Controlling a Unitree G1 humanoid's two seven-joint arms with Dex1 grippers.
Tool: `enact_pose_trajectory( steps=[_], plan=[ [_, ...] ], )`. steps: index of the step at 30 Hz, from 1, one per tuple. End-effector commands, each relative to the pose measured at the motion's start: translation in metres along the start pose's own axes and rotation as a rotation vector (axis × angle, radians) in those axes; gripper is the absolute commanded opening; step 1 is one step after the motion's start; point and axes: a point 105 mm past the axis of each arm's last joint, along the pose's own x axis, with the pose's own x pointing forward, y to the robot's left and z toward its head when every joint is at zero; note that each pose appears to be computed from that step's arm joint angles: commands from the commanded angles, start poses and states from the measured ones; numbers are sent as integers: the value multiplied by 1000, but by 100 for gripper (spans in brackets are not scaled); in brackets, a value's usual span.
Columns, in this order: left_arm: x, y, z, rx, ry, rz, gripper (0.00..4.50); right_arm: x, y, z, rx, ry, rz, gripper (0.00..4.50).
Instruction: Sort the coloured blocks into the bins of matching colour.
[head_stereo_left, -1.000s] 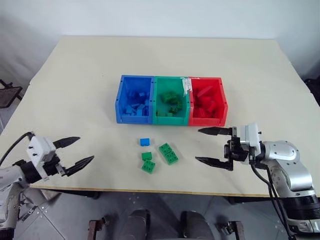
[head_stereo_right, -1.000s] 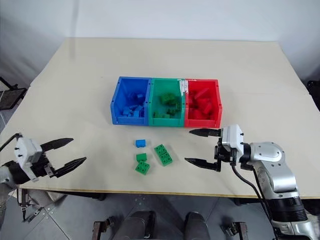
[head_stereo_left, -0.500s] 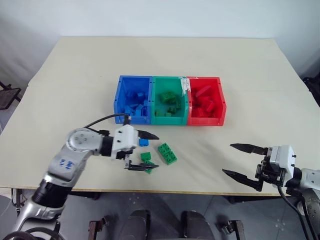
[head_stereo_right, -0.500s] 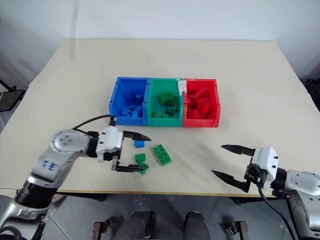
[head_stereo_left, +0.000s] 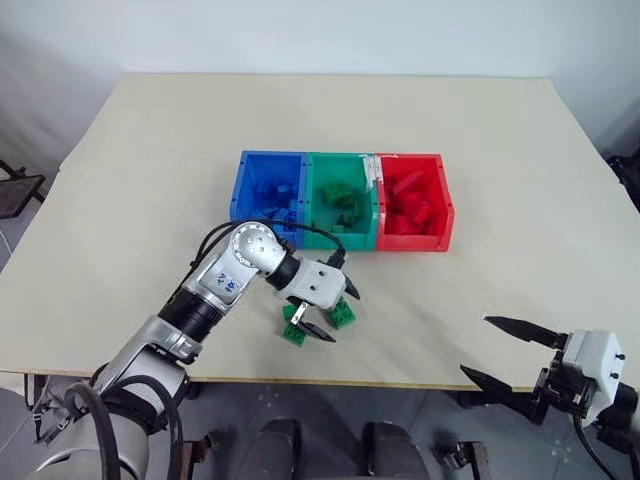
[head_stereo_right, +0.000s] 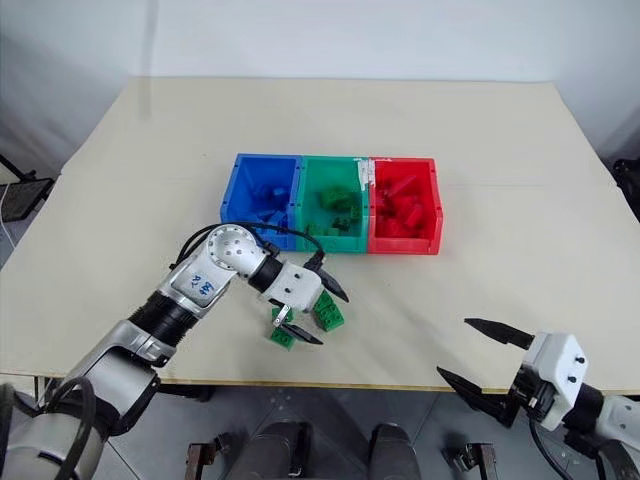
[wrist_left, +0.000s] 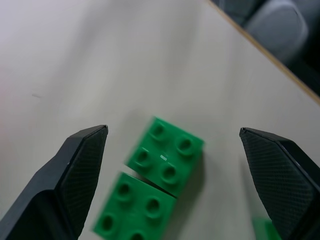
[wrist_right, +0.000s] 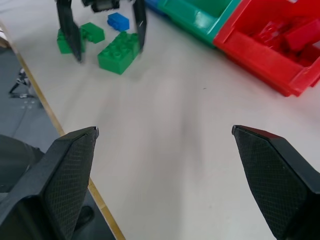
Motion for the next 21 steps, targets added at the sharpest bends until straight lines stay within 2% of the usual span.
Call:
enact_pose_trajectory(
  steps=[1,3,6,12,16,21],
  plan=[
    [0,3,5,46,14,-26,448,-2,0,9,-18,-26,-26,450],
    [2,4,3,52,27,-28,448,0,-1,9,-19,-31,-30,450],
    [4,5,2,58,37,-28,392,4,-1,11,-19,-40,-27,450],
    [7,11,2,68,46,7,209,9,-1,12,-21,-54,-7,450],
    [7,17,7,78,9,47,197,13,-2,13,-24,-60,1,450],
    [-3,27,26,39,-145,133,197,20,-1,18,-19,-74,10,450]
  ],
)
